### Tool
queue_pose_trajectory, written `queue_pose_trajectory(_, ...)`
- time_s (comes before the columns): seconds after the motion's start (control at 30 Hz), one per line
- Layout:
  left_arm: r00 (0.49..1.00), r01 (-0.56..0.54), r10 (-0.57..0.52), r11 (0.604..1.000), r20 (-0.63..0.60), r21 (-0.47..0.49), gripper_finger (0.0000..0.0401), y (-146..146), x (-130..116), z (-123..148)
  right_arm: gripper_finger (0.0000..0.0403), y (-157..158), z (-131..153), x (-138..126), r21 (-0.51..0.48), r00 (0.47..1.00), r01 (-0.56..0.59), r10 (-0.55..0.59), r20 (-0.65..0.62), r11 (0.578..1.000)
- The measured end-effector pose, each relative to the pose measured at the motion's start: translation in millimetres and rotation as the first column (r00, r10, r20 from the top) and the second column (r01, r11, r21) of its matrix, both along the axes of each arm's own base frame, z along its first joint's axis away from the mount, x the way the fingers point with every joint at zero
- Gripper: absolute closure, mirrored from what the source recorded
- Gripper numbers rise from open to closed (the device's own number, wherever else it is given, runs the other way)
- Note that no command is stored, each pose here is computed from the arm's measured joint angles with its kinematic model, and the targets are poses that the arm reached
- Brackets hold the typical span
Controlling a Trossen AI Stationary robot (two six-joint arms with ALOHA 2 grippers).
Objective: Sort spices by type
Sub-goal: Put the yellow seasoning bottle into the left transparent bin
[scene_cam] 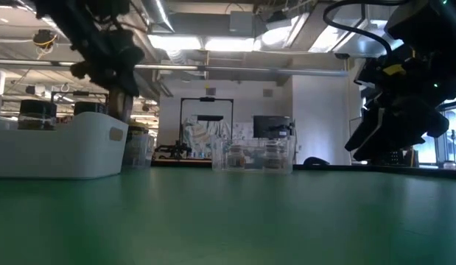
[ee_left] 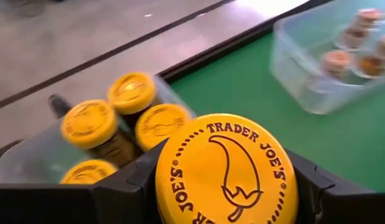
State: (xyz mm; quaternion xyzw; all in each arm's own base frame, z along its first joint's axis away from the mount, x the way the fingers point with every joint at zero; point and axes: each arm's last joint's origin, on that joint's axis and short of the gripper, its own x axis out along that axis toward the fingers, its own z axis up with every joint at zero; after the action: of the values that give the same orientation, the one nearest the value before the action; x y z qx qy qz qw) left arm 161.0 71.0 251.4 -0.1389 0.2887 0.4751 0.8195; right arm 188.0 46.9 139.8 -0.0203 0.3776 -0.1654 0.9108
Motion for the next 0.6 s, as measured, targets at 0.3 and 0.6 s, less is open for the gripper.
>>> queue_pose_trajectory(0.3, 0.986, -0.165, 0.164, 0.982, 0.009, 0.089, 0.0194, 22, -9, -20, 0.001, 0, 0, 0, 0.001, 1.0, 0.0, 0.0, 0.0, 1.0)
queue_pose_trajectory(0.6, 0.977, -0.212, 0.209, 0.966, 0.035, 0.151, 0.0194, 38, -14, -35, 0.001, 0, 0, 0, 0.002, 1.0, 0.001, -0.001, -0.001, 1.0)
